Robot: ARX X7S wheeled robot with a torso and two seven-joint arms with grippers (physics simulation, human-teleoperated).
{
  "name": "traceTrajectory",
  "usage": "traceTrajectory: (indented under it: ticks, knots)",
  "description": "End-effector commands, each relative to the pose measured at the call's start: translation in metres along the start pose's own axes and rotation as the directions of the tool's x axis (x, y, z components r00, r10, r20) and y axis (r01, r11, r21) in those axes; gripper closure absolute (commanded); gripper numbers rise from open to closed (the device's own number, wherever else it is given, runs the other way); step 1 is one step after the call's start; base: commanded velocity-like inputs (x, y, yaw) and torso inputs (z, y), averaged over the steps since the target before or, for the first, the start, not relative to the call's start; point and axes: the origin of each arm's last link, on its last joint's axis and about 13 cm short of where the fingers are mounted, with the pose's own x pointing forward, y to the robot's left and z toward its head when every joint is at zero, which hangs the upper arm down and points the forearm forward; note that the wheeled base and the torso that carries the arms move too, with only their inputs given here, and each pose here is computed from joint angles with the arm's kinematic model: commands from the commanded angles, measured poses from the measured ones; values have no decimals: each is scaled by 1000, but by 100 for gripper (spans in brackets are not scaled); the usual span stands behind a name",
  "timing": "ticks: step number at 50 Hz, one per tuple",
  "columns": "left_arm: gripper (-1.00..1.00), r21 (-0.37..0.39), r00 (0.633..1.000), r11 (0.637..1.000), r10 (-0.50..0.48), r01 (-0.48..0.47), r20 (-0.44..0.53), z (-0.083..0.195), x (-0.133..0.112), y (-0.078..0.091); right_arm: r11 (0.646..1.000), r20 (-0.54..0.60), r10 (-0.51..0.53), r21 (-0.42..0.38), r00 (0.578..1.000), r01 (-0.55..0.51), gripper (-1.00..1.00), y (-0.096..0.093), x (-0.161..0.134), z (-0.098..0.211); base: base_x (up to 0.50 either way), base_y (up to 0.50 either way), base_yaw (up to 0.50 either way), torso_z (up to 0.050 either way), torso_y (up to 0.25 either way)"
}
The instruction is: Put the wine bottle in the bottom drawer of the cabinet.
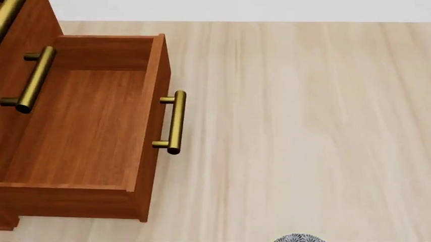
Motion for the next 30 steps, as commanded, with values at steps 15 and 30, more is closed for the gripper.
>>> traceTrajectory:
  ticks: [15, 30]
  knots:
    - [-100, -1, 1000, 1000, 1, -1, -2, 0, 0, 0, 1000, -10, 3, -8, 1000, -3, 100, 6, 9, -1, 0, 0, 0, 0, 0]
    - [-100, 0, 1000, 1000, 1, -1, -2, -1, 0, 0, 1000, 15, 10, -11, 1000, -10, 100, 6, 2, 5, 0, 0, 0, 0, 0]
